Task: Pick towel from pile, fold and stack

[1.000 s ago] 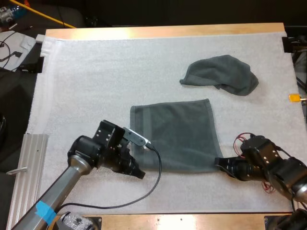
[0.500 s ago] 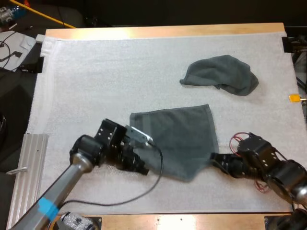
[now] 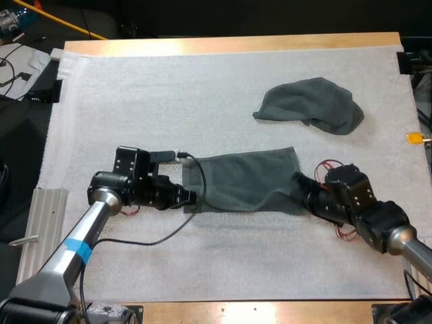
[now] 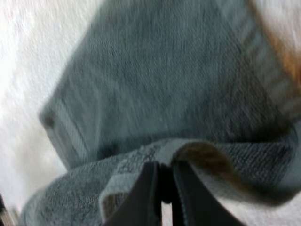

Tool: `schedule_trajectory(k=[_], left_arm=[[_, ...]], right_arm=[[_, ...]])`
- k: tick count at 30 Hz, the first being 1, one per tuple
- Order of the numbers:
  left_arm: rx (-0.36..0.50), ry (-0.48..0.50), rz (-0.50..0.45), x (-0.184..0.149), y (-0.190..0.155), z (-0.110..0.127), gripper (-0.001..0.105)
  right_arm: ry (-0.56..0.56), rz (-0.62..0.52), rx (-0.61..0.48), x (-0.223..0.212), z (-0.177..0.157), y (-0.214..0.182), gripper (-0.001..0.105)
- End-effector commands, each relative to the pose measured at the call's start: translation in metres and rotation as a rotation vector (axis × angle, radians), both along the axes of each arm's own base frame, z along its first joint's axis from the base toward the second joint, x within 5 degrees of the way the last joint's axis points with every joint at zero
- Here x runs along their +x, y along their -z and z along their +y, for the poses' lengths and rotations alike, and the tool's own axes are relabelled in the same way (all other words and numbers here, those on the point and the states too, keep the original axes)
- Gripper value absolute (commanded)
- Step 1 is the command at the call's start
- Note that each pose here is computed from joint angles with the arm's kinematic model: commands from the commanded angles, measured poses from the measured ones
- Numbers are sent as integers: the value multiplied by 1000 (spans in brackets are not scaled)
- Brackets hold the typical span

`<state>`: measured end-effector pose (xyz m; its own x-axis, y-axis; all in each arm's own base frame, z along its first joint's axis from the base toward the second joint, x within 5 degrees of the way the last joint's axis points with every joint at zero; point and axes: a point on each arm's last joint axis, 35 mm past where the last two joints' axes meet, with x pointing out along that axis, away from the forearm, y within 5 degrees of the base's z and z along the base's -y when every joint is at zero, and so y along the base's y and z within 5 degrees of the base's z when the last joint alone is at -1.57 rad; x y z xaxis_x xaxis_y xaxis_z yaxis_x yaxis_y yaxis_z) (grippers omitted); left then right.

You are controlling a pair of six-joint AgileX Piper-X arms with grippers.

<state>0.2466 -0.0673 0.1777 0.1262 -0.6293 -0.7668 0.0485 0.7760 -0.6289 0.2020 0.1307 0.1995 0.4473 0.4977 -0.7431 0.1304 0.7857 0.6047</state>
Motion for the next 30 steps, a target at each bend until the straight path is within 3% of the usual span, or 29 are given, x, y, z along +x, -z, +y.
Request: schedule_trajectory(k=[1, 8, 18, 20, 22, 24, 27, 30], left_arm=[[-63, -69, -17, 15, 0, 6, 0], [-101, -154, -60, 31, 5, 9, 0], [-74, -163, -107, 35, 6, 9, 0], [-65, -165, -118, 36, 6, 9, 1], [-60, -165, -124, 36, 6, 9, 4], [-56, -164, -139, 37, 5, 9, 15], [-55, -163, -152, 38, 5, 9, 42], [-75, -158, -180, 41, 2, 9, 66]], right_arm=[[73, -23, 55, 18, -3, 3, 0], [196, -50, 113, 42, -9, 13, 0], [255, -77, 112, 49, -10, 17, 0], [259, -81, 110, 50, -10, 19, 2], [262, -87, 113, 52, -9, 20, 12], [263, -105, 124, 54, -8, 18, 30], [261, -147, 140, 57, -7, 15, 58], [241, -229, 158, 61, -5, 9, 64]])
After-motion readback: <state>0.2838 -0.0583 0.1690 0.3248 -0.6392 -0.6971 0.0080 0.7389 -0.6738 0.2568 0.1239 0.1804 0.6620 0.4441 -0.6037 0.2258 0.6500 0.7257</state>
